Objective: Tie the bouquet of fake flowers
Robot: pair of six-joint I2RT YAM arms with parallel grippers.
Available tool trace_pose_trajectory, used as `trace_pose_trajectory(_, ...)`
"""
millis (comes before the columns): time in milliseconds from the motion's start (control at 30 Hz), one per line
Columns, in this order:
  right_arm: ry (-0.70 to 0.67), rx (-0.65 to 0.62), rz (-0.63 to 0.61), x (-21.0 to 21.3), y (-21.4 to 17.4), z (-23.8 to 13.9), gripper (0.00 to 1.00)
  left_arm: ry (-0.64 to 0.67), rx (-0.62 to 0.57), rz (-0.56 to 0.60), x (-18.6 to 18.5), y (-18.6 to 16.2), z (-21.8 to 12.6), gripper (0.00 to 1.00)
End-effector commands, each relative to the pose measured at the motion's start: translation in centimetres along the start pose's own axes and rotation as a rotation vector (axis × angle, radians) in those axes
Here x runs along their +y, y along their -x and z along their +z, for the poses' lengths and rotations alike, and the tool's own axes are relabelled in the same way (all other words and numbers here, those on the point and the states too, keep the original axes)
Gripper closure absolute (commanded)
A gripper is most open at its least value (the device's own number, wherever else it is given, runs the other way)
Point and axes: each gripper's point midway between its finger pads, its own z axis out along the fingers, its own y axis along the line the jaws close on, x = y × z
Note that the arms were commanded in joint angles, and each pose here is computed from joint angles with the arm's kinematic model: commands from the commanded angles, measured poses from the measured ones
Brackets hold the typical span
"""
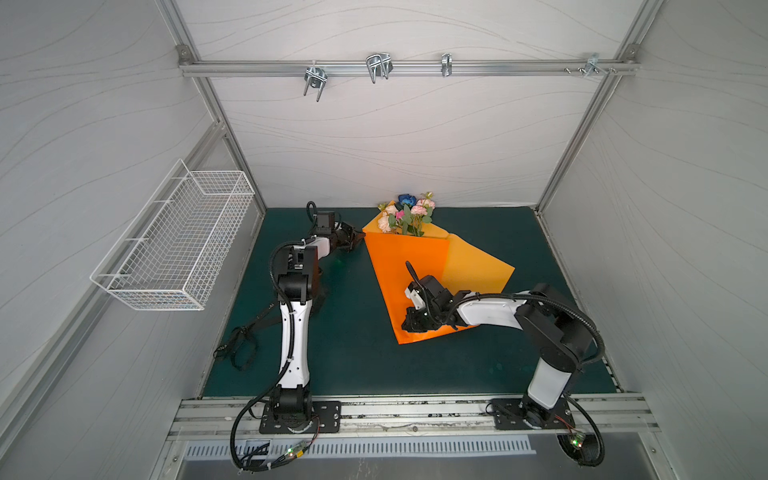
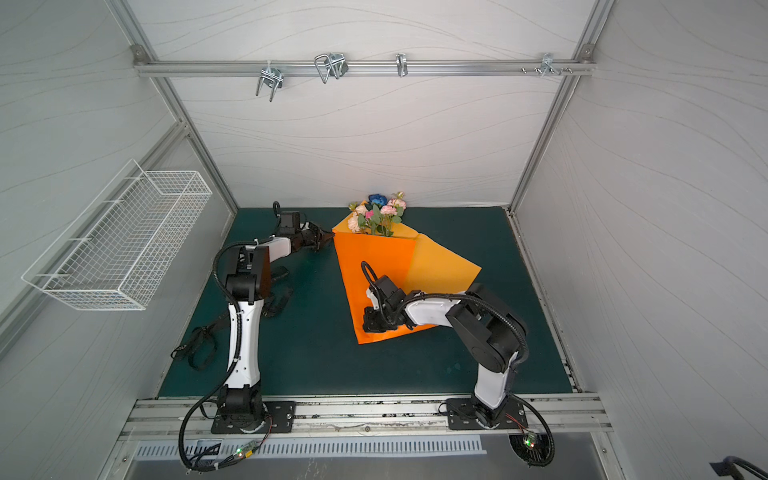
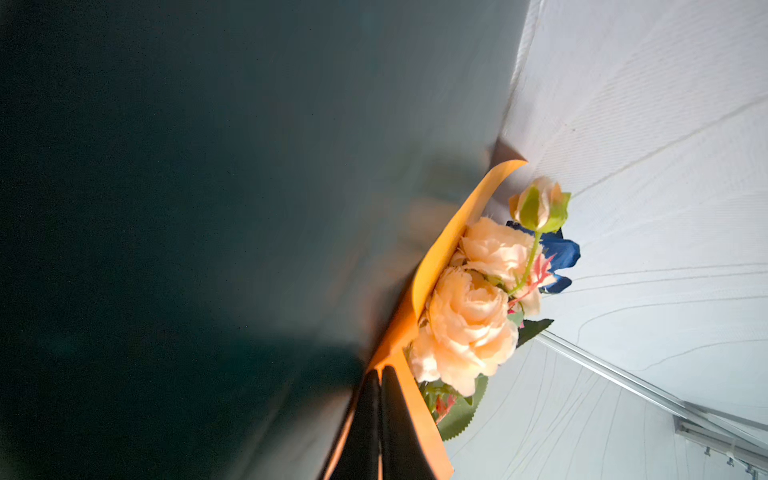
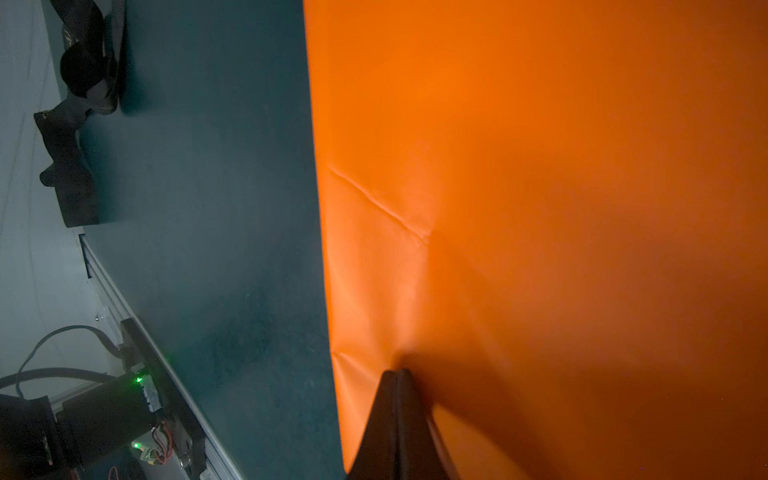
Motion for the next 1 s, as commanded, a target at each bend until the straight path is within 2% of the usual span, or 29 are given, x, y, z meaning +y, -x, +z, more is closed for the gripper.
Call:
trace_pose_trajectory(0,-0.077,0.083,0.044,-2.2,-2.3,0.0,0.97,0.125,-0.09,-0.052,4.6,2.3,-1.3,0.9)
trace_pose_trajectory(133,-0.048,0.045,-0.012,-0.5,-0.9,-1.3,0.9,0.072,-0.074,0.048,1.0,-0.2,-3.8,0.87)
trace_pose_trajectory(300,-0.04,-0.029,-0.081,1.8,1.5,-3.7,0.84,0.055,-0.029,0.174,-0.5,-7.5,-7.5,0.87)
trace_pose_trajectory(400,-0.042,-0.065,-0.09,2.3,2.4,-4.7,0.82,0.064,0.006,0.233,0.2,-13.2,-9.7,0.87)
trace_pose_trajectory(567,-0.042,-0.091,-0.097,2.5,3.0,-5.6,0.81,0.152,0.078,0.347,3.4,-22.0,-12.3,0.91)
trace_pose_trajectory(733,-0.068,-0.146,-0.096,2.2,3.2,-8.3,0.81,0.236,0.173,0.465,6.5,-27.9,-13.9,0.94)
trace_pose_trajectory(833,-0.09,-0.207,-0.057,0.9,2.5,-11.3,0.77,0.243,0.233,0.524,8.1,-30.3,-13.6,0.95)
trace_pose_trajectory(967,-0.134,-0.258,0.039,-2.3,-0.3,-14.8,0.66,0.2,0.361,0.597,8.0,-34.7,-11.6,0.98)
